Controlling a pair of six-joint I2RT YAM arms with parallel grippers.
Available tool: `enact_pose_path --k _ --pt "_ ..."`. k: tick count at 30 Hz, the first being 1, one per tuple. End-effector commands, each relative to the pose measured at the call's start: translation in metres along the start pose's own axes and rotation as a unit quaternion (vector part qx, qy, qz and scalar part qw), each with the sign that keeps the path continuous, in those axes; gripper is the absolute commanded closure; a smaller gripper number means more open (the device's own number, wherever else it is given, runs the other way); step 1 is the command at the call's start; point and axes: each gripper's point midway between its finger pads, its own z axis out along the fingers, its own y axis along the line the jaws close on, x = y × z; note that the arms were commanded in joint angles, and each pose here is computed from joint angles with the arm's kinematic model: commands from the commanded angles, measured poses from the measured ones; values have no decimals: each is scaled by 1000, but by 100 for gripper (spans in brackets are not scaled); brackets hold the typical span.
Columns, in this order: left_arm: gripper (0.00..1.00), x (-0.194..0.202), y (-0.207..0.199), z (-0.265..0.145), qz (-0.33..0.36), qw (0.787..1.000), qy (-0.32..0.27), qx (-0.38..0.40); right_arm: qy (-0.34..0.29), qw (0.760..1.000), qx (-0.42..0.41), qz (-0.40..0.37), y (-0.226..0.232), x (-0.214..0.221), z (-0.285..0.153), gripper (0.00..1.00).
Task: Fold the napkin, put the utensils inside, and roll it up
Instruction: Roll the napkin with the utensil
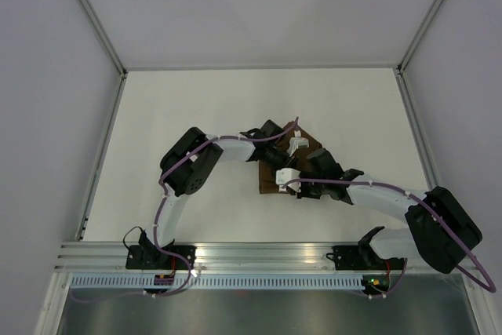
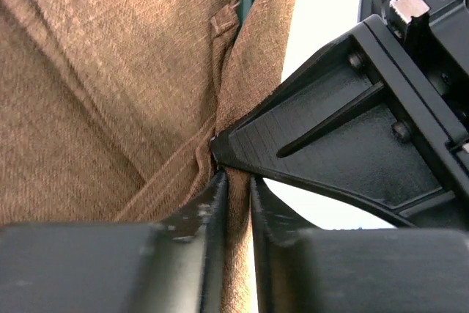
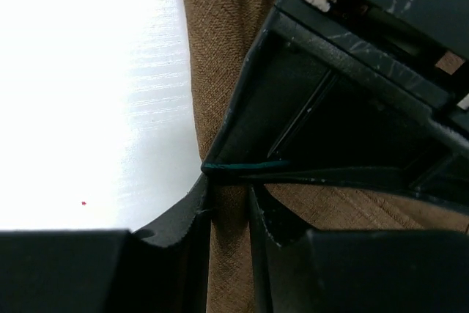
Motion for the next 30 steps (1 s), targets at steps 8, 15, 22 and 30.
enact_pose_path --k 8,15,22,30 --pt "56 -23 1 -44 -18 991 -36 -124 38 991 -118 41 27 11 1 84" --pt "51 -60 22 -115 -28 955 -150 -256 18 971 -216 95 20 9 -2 83" --pt "50 -54 28 -173 -14 890 -258 -376 21 926 -340 162 22 21 -6 82" --pt "46 -43 -11 -174 158 803 -277 -503 32 888 -407 212 13 34 8 82"
